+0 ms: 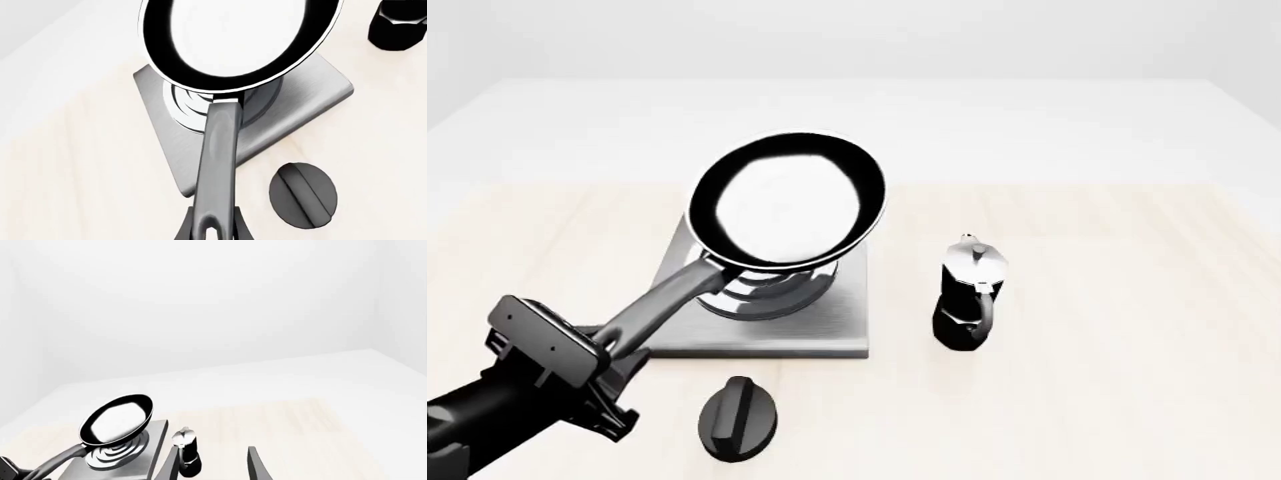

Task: Put the frying pan on the stove.

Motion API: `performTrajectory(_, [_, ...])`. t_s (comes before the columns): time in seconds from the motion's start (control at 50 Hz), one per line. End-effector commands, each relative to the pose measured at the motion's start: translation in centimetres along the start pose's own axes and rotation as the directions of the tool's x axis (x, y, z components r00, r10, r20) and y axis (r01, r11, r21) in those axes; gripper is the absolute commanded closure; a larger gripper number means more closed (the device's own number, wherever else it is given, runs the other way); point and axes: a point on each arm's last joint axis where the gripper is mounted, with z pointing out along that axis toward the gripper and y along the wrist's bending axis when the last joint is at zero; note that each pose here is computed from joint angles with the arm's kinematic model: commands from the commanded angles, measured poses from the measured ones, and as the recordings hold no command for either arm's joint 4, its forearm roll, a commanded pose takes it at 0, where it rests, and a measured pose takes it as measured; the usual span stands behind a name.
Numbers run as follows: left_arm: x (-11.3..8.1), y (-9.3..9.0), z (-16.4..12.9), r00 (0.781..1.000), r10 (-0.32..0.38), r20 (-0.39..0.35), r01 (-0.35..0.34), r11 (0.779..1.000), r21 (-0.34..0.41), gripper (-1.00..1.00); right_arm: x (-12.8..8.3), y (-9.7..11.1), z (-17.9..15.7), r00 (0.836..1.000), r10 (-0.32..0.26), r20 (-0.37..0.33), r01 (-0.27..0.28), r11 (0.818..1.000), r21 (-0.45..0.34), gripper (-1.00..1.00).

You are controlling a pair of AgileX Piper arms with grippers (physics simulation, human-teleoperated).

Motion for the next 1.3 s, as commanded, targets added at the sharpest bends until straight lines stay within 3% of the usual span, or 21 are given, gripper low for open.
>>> performTrajectory(0.02, [0.0, 0.1, -0.3, 0.989, -0.142, 0.048, 0.143, 0.99, -0.015, 1.0, 0.1, -0.1, 0.2, 1.0, -0.006, -0.007, 0.006, 1.0, -0.002, -1.0])
performTrajectory(1.3, [3.2, 0.0, 0.8, 0.976, -0.218, 0.008, 0.218, 0.973, -0.071, 1.0, 0.1, 0.0, 0.2, 1.0, -0.01, -0.007, 0.01, 1.0, 0.001, -1.0])
